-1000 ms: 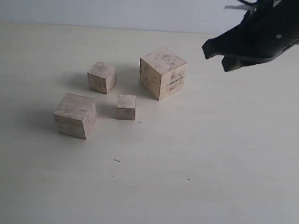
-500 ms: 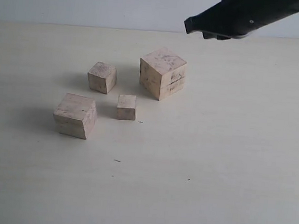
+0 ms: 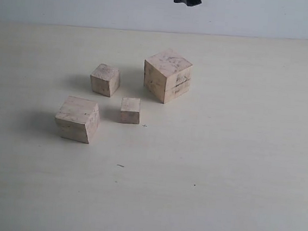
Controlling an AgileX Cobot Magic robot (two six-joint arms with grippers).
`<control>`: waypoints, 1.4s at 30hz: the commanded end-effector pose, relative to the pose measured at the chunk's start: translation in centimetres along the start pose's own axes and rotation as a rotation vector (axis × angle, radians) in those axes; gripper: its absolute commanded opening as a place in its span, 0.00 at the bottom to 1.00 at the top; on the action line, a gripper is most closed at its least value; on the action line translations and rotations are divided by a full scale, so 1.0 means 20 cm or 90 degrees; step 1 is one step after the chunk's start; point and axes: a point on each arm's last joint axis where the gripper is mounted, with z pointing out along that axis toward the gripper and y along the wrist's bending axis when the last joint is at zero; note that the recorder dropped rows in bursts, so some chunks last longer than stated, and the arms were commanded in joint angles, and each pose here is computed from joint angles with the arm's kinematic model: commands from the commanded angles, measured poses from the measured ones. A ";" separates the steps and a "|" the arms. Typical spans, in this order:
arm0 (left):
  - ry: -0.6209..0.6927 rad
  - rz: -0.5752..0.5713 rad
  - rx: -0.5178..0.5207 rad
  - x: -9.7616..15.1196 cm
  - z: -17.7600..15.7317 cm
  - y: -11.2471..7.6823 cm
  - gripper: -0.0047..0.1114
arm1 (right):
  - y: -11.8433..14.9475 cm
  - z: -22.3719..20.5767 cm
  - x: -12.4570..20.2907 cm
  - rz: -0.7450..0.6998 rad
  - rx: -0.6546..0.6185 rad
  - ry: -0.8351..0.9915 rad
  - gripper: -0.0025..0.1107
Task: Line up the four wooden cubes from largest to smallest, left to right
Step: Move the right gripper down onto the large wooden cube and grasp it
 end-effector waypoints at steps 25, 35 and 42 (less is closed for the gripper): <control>-0.008 0.000 0.000 0.00 0.00 0.00 0.04 | -0.01 0.44 0.21 -0.010 -0.035 0.045 0.93; -0.008 0.000 0.000 0.00 0.00 0.00 0.04 | 0.04 0.53 0.29 -0.010 -0.100 0.062 0.93; -0.008 0.000 0.000 0.00 0.00 0.00 0.04 | 0.05 0.58 0.34 -0.010 -0.122 0.082 0.93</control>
